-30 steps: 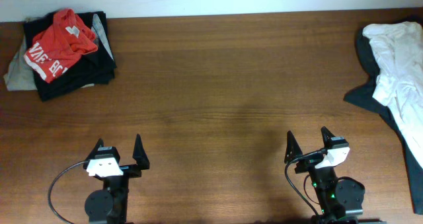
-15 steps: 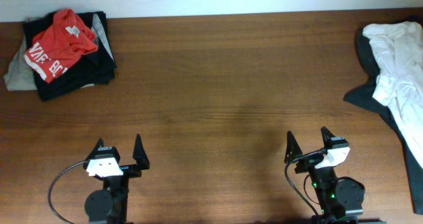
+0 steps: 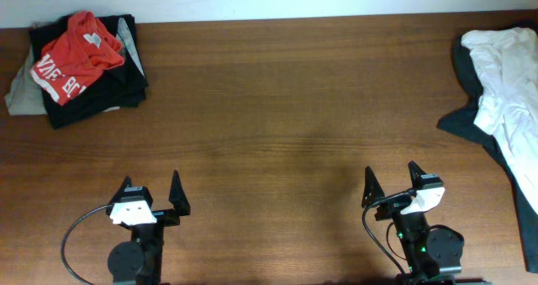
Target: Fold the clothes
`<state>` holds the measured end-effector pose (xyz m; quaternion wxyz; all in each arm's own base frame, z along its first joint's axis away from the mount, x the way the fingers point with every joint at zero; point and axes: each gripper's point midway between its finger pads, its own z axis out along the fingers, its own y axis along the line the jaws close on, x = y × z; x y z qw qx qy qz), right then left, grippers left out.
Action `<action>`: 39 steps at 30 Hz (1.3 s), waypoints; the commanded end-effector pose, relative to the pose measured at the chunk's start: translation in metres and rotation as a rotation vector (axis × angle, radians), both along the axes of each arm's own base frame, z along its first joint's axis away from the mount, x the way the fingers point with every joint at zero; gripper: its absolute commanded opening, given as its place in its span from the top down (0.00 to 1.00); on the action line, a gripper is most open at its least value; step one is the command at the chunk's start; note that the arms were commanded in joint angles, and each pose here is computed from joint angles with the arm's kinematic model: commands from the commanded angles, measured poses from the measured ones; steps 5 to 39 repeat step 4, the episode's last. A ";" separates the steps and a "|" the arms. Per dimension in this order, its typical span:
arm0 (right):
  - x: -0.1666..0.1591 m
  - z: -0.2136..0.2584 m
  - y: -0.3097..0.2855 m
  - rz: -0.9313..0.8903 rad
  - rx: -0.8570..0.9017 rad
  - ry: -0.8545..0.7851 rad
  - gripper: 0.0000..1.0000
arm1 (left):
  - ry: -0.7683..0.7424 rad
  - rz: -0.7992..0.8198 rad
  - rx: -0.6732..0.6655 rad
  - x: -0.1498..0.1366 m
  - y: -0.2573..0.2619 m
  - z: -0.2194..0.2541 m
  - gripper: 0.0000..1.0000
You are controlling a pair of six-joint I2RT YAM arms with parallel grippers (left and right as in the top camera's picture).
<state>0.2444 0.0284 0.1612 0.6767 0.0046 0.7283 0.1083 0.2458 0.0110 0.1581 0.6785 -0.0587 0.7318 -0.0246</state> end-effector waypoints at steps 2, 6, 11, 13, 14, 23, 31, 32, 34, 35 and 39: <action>0.000 -0.002 0.002 0.009 0.004 0.005 0.01 | 0.002 0.009 0.016 0.000 0.002 -0.002 0.01; 0.000 -0.002 0.002 0.009 0.004 0.005 0.01 | 0.002 0.010 0.016 0.000 0.002 -0.002 0.01; 0.000 -0.002 0.002 0.009 0.004 0.005 0.01 | 0.002 0.010 0.016 0.000 0.002 -0.002 0.01; 0.000 -0.002 0.002 0.009 0.004 0.005 0.01 | 0.002 0.010 0.016 0.000 0.002 -0.002 0.01; 0.000 -0.002 0.002 0.009 0.004 0.005 0.01 | 0.002 0.010 0.016 0.000 0.002 -0.002 0.01; 0.000 -0.002 0.002 0.009 0.004 0.005 0.01 | 0.002 0.010 0.016 0.000 0.002 -0.002 0.01; 0.000 -0.002 0.002 0.009 0.004 0.005 0.01 | 0.002 0.010 0.016 0.000 0.002 -0.002 0.01; 0.000 -0.002 0.002 0.009 0.004 0.005 0.01 | 0.002 0.010 0.016 0.000 0.002 -0.002 0.01; 0.000 -0.002 0.002 0.009 0.004 0.005 0.01 | 0.002 0.010 0.016 0.000 0.002 -0.002 0.01; 0.000 -0.002 0.002 0.009 0.004 0.005 0.01 | 0.002 0.010 0.016 0.000 0.002 -0.002 0.01; 0.000 -0.002 0.002 0.009 0.004 0.005 0.01 | 0.002 0.010 0.016 0.000 0.002 -0.002 0.01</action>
